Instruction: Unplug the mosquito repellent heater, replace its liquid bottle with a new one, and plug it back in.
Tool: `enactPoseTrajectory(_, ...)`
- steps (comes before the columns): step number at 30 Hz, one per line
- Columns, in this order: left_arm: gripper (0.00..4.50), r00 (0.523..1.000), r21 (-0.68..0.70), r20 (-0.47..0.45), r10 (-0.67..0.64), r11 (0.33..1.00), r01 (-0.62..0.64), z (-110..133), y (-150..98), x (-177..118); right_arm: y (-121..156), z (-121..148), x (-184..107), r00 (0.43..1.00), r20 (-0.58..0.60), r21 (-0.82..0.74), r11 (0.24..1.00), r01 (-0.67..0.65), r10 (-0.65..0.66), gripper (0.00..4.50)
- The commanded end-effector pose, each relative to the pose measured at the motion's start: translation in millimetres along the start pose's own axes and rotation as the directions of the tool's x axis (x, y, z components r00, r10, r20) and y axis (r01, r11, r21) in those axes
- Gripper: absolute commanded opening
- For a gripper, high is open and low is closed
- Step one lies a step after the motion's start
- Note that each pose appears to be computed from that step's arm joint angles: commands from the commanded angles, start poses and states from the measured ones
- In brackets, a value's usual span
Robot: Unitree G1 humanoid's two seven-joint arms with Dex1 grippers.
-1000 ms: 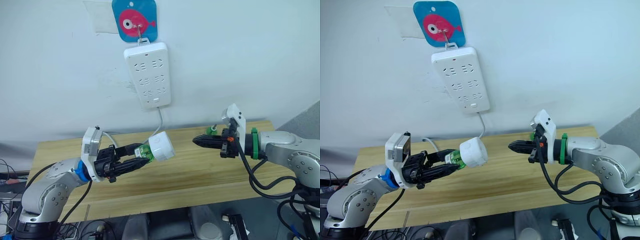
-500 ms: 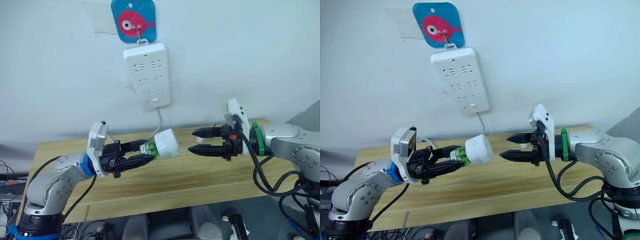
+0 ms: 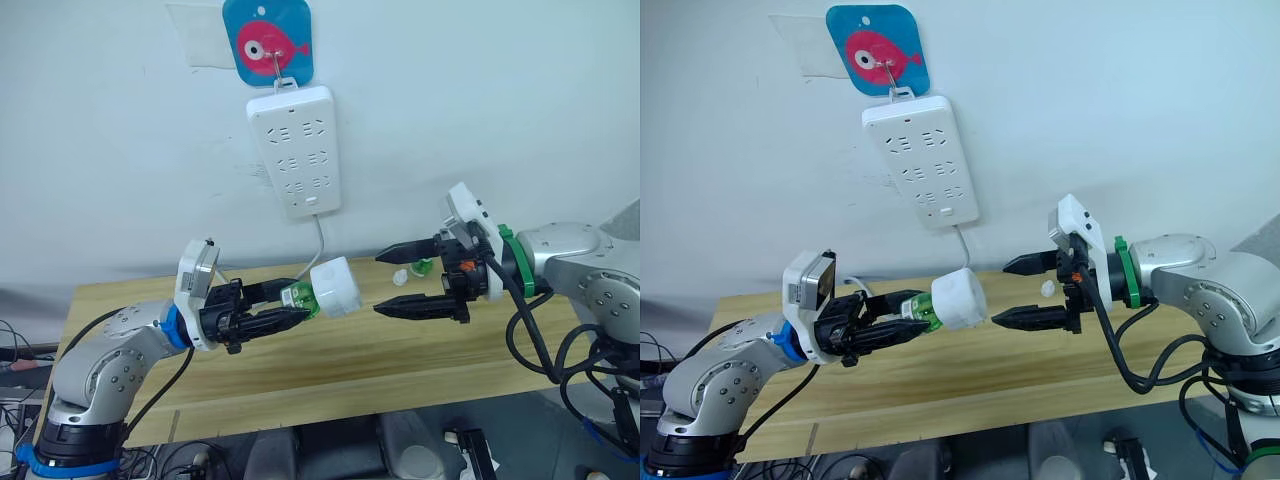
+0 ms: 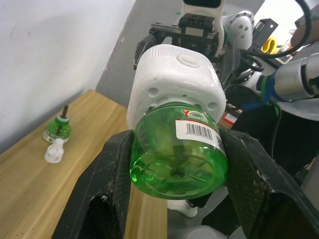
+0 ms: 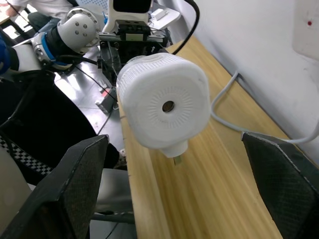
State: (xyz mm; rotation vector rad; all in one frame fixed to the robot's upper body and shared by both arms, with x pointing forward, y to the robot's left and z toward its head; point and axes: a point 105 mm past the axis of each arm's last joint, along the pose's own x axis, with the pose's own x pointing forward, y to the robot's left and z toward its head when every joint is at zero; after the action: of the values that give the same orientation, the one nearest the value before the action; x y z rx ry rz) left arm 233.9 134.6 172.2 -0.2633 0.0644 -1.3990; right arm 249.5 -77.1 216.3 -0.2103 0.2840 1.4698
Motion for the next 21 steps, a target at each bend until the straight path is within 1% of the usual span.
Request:
enactPoseTrajectory(1, 2.28, 0.998, 0.026, 0.015, -0.055, 0.998, 0.055, 10, -11, 1, 2, 9, 1, 0.999, 0.009, -0.063, 0.998, -0.03, 0.031, 4.47)
enactPoseTrajectory(12, 2.28, 0.995, 0.024, -0.003, -0.096, 0.995, 0.096, 15, -12, 2, 12, 13, 10, 0.99, -0.002, -0.09, 0.986, -0.143, 0.144, 4.47)
enactPoseTrajectory(17, 2.28, 0.995, 0.028, -0.005, -0.099, 0.995, 0.099, 15, -10, 2, 12, 17, 13, 0.989, 0.002, -0.1, 0.984, -0.148, 0.149, 4.47)
enactPoseTrajectory(21, 2.28, 0.996, 0.062, -0.012, -0.085, 0.994, 0.086, 14, -8, 0, 9, 18, 8, 0.991, 0.007, -0.087, 0.988, -0.129, 0.13, 4.47)
